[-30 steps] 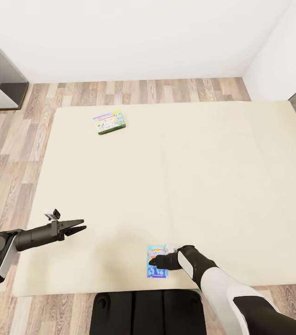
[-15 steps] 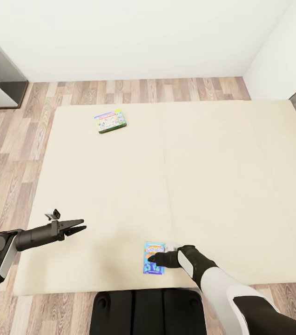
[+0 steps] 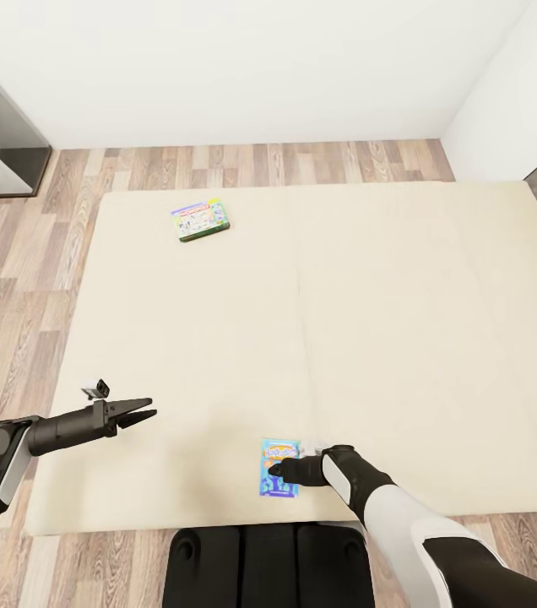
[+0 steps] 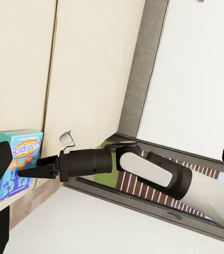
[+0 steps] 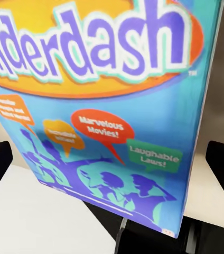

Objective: Put all the toys in the child's room - the three board games (two on the bed and one on the table), the two jigsaw puzzles on the table, and the tennis ball on the table - inside the toy box on the table in the child's room.

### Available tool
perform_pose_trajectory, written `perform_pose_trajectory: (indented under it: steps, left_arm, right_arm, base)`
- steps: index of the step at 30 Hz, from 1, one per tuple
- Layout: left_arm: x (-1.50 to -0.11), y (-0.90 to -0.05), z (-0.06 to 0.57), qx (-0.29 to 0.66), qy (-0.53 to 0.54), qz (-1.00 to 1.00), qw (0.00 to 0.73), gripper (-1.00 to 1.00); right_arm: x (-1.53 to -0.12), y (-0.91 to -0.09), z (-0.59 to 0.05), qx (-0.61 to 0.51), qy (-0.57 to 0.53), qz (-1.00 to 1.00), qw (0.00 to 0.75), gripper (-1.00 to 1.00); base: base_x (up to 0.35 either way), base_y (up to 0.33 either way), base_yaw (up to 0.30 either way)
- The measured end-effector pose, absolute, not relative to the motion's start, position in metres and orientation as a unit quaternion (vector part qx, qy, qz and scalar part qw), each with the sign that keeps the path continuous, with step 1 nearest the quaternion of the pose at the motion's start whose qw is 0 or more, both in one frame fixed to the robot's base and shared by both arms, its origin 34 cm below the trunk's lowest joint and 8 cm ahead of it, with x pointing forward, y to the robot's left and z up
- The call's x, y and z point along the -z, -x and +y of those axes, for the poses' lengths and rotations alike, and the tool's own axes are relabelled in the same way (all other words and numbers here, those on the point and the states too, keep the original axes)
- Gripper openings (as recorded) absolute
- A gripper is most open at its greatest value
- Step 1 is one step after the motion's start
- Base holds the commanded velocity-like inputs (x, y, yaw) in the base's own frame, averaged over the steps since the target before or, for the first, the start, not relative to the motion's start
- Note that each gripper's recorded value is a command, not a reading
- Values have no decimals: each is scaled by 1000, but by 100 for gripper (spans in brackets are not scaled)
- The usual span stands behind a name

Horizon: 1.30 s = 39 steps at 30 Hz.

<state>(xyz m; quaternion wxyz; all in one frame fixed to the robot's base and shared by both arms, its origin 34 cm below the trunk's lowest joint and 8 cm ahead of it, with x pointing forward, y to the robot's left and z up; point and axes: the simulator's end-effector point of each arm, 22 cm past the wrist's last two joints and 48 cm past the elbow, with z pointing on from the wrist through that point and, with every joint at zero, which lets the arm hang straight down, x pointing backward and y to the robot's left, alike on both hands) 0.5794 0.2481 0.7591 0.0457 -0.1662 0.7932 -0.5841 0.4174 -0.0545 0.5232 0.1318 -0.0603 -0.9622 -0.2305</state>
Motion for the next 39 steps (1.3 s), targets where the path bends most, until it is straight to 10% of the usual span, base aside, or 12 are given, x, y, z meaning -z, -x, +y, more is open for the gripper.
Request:
perform_pose_trajectory:
  steps: [39]
  left_arm:
    - [-760,-579,248,584,166,793,46,100]
  right_arm:
    - [-524,-407,-59,221,45,-963,150,100]
  base:
    - [0,25,0]
